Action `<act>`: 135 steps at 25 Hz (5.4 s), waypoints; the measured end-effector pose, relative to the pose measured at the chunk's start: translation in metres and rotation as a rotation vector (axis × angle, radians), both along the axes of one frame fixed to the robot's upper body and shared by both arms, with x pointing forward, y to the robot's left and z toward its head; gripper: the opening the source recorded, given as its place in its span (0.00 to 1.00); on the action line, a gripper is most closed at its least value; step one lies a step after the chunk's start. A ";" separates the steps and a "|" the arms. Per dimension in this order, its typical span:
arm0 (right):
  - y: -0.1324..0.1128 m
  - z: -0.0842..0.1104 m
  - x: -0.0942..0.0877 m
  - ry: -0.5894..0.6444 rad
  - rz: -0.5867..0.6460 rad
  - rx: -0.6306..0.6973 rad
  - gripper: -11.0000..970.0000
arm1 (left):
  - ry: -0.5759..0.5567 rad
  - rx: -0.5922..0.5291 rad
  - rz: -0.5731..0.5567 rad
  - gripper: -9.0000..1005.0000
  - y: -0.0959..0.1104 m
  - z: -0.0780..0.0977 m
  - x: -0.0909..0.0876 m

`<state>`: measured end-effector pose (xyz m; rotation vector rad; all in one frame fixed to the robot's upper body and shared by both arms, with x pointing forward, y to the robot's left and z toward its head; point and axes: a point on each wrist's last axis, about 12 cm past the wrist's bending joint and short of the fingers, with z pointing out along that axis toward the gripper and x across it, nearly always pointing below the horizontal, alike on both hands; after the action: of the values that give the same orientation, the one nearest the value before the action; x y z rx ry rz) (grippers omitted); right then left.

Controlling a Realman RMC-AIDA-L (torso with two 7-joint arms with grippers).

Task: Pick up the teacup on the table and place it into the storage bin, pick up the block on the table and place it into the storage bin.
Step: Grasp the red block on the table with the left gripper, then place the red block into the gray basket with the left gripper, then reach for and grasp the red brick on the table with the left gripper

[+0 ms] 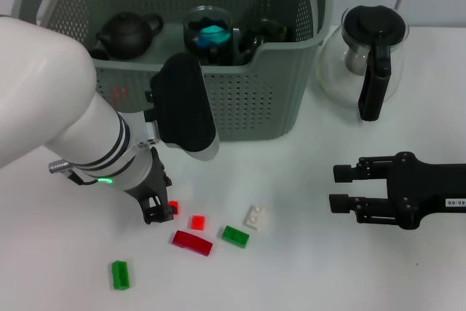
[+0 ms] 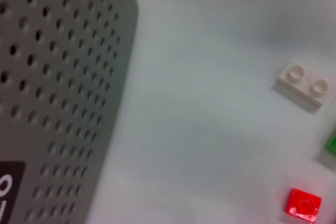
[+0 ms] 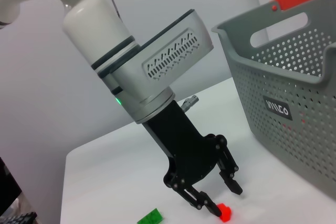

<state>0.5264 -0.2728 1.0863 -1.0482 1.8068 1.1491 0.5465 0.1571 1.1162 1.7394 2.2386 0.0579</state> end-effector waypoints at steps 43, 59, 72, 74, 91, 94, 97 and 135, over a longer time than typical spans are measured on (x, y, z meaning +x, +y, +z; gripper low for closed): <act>-0.001 0.001 0.001 -0.004 0.000 -0.001 0.61 | 0.026 0.009 -0.016 0.34 -0.004 -0.004 -0.004; -0.002 0.001 0.001 -0.003 -0.007 0.001 0.62 | 0.071 -0.010 -0.014 0.14 -0.004 -0.002 0.000; 0.000 0.002 0.003 -0.007 -0.002 0.001 0.62 | 0.068 -0.123 0.001 0.13 0.018 0.028 0.006; 0.000 0.003 0.003 -0.006 -0.003 0.002 0.62 | 0.091 -0.216 -0.005 0.13 0.032 0.043 0.007; 0.000 0.003 0.004 -0.008 -0.003 0.000 0.62 | -0.159 -0.850 0.005 0.13 0.094 0.141 0.044; 0.000 0.004 0.004 -0.008 0.000 0.001 0.62 | -0.237 -0.834 0.099 0.13 0.077 0.142 0.069; 0.000 0.003 0.004 -0.008 0.001 -0.001 0.62 | -0.302 -0.773 0.223 0.13 0.061 0.132 0.096; 0.000 0.005 0.005 -0.004 -0.003 -0.003 0.62 | -0.419 -0.870 0.466 0.57 0.071 0.125 0.088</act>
<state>0.5316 -0.2729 1.0908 -1.0485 1.8068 1.1428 0.6349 0.2278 1.2416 0.6694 1.8672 -0.3607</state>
